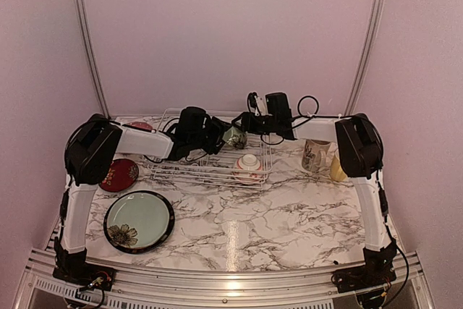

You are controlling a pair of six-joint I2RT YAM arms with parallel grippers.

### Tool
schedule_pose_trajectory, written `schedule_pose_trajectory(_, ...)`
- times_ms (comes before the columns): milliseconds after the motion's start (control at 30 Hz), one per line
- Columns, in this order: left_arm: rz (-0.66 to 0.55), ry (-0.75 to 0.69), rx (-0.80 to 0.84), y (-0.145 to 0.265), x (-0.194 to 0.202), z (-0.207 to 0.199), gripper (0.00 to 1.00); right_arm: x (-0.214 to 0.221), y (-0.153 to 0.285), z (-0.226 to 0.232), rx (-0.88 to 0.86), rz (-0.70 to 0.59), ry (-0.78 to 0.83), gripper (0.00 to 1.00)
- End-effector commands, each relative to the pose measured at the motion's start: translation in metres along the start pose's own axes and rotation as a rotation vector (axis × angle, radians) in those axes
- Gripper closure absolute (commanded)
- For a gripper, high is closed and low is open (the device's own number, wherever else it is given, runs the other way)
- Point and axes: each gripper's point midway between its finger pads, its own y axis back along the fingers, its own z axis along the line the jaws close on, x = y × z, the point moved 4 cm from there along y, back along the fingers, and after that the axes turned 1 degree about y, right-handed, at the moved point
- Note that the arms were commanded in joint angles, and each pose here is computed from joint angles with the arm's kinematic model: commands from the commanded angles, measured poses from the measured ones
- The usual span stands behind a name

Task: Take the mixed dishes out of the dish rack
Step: Pass from the right arm to the left

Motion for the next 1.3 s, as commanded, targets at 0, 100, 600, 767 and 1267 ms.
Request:
schedule_pose_trajectory(0, -0.014, 0.016, 0.052, -0.014, -0.008, -0.003, 0.32, 0.010, -0.002, -0.006, -0.007, 0.036, -0.041, 0.66)
schedule_pose_trajectory(100, -0.024, 0.040, 0.061, -0.015, -0.008, 0.002, 0.30, 0.010, -0.001, -0.008, -0.003, 0.037, -0.045, 0.66)
schedule_pose_trajectory(600, -0.050, 0.032, 0.399, -0.025, -0.017, -0.037, 0.56, 0.007, 0.002, -0.006, -0.127, 0.048, -0.132, 0.66)
schedule_pose_trajectory(767, -0.053, 0.044, 0.418, -0.028, -0.020, -0.040, 0.76, -0.001, 0.007, -0.003, -0.135, 0.046, -0.104, 0.64)
schedule_pose_trajectory(1267, 0.011, -0.088, 0.561, 0.002, -0.015, -0.112, 1.00, -0.085, 0.077, 0.057, -0.095, -0.074, 0.109, 0.24)
